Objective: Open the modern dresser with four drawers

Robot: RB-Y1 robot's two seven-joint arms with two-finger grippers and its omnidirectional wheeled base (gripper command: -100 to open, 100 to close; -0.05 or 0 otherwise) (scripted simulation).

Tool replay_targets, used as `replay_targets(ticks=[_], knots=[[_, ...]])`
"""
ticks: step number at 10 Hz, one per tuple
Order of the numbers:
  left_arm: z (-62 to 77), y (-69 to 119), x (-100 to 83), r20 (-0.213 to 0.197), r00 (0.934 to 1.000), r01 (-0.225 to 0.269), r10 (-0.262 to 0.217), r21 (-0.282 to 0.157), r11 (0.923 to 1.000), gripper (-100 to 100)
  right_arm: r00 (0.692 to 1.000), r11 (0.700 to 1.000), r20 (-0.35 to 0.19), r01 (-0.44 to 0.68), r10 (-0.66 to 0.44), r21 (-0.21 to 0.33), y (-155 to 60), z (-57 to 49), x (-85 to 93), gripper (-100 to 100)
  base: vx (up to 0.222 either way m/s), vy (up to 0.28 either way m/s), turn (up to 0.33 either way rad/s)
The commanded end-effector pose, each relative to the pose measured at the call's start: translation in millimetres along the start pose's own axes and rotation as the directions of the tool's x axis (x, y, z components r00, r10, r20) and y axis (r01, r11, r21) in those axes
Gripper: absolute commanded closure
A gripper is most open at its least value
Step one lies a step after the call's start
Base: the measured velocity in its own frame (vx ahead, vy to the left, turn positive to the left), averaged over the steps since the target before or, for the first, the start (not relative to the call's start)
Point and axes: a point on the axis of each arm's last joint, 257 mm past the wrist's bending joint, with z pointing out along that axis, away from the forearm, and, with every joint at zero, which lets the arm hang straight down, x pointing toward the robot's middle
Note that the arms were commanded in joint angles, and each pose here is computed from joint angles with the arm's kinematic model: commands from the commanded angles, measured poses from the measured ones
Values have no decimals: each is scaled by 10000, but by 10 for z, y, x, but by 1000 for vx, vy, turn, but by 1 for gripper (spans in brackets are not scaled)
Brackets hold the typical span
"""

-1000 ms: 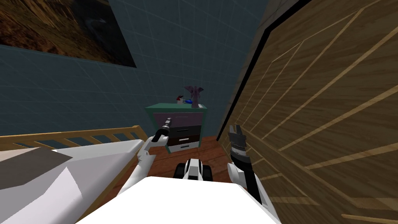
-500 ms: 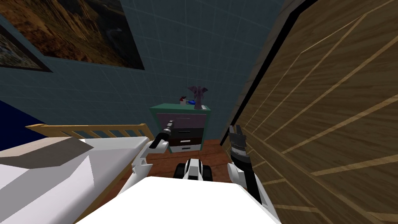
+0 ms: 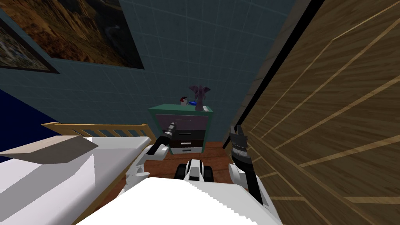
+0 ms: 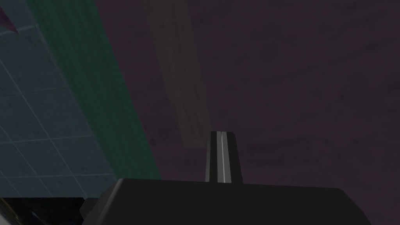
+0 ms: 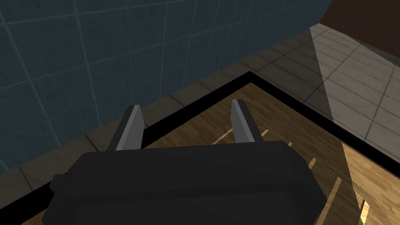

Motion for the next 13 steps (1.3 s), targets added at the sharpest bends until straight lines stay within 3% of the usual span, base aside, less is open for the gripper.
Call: replay_targets(ticks=[1, 8, 9, 13], knots=[[-45, -96, -18, 10, 10000, -34, 34, -3, 10000, -100, 10000, 10000, 0, 0, 0, 0, 0, 0, 0, 0, 13, -34, -14], [-112, -251, -45, 37, 10000, -83, 83, -5, 10000, -100, 10000, 10000, 0, 1, -1, 1, 0, 0, 0, 0, 26, -23, -10], [-113, -253, -47, 40, 10000, -83, 83, -20, 10000, 100, 10000, 10000, 0, 1, -1, 0, 0, 0, 0, 0, 7, 0, 2], [-188, -324, -22, -39, 10000, -81, 81, 41, 10000, 100, 10000, 10000, 0, -3, 3, -3, 0, 1, 1, 0, -153, -14, 20]])
